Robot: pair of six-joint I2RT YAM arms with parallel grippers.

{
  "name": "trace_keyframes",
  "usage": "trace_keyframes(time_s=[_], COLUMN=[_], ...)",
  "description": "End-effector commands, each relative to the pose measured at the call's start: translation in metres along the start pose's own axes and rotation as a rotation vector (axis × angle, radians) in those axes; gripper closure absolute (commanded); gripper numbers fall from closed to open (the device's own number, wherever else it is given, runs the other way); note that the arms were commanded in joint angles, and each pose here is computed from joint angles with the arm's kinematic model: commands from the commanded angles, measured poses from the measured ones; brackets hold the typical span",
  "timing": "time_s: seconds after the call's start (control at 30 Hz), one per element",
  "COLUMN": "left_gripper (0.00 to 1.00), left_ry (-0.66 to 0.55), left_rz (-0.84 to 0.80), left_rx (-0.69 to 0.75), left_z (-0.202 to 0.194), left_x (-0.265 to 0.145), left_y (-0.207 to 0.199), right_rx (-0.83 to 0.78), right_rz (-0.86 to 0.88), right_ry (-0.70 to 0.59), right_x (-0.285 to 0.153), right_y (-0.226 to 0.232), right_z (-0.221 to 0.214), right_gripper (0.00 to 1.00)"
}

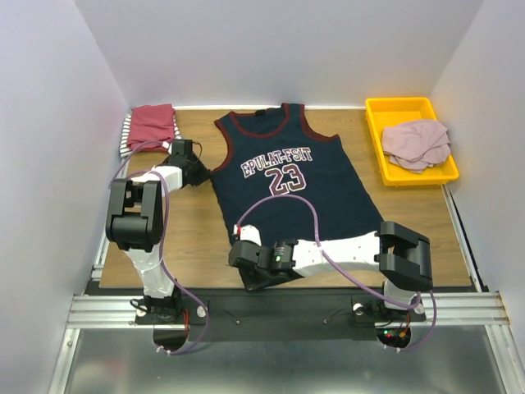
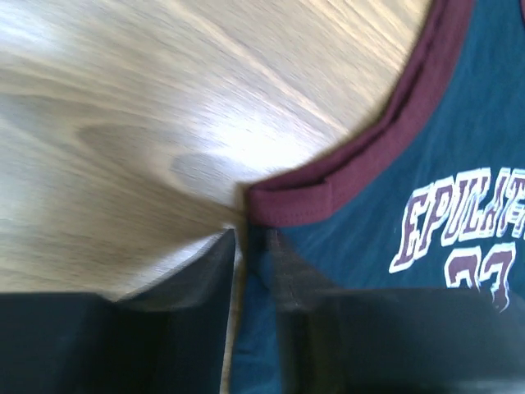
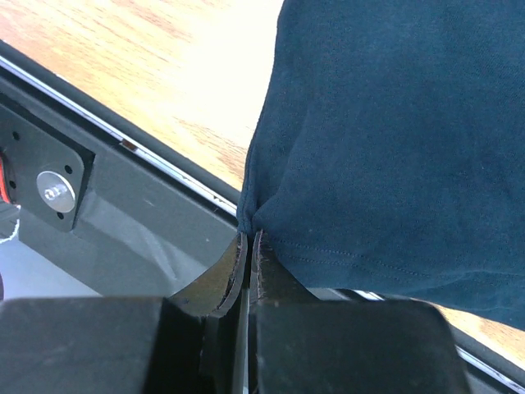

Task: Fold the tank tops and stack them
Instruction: Fold the tank top

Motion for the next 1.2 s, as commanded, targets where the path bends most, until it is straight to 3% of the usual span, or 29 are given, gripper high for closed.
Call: trace_keyframes(time_s=[0.0, 0.03, 0.13, 0.3, 0.5, 0.53, 0.7, 1.17], left_gripper=[0.82, 0.92, 0.99, 1.0, 1.0, 0.88, 0.53, 0.59], left_ry=[-0.079, -0.086, -0.092, -0.149, -0.122, -0.103, -0.078, -0.02], left_rz=[0.045, 0.049, 0.053, 0.051, 0.047, 0.02, -0.053, 0.084], left_rx=[0.01, 0.01, 0.012, 0.014, 0.038, 0.054, 0.1, 0.16], left_z=[0.024, 0.026, 0.031, 0.047, 0.043, 0.039, 0.028, 0.007], left_x=[0.0, 0.0, -0.001, -0.008, -0.014, -0.016, -0.019, 0.004], left_y=[-0.007, -0.008, -0.011, -0.02, -0.018, -0.021, -0.028, -0.008], right_rx=[-0.008, -0.008, -0.012, -0.01, 0.001, 0.003, 0.005, 0.017], right_rz=[0.081, 0.087, 0.106, 0.112, 0.094, 0.094, 0.076, 0.072], right_ry=[-0.032, -0.035, -0.029, -0.014, -0.021, -0.019, -0.018, -0.022], right_x=[-0.009, -0.01, -0.009, -0.006, -0.005, -0.004, -0.003, -0.002], right_y=[0.025, 0.027, 0.034, 0.037, 0.032, 0.032, 0.025, 0.022], right_z=[0.014, 0.015, 0.017, 0.015, 0.014, 0.013, 0.01, 0.008], right_gripper=[1.0, 1.0, 1.0, 1.0, 1.0, 1.0, 1.0, 1.0])
Point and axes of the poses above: each gripper's point midway between its finger pads, its own x axis out along the fingers, its own y axis along the line the jaws close on, z = x × y, the point moved 2 cm from there along -x, back along the fingers, and after that the axes turned 6 degrees about -x, right-handed, at the moved point
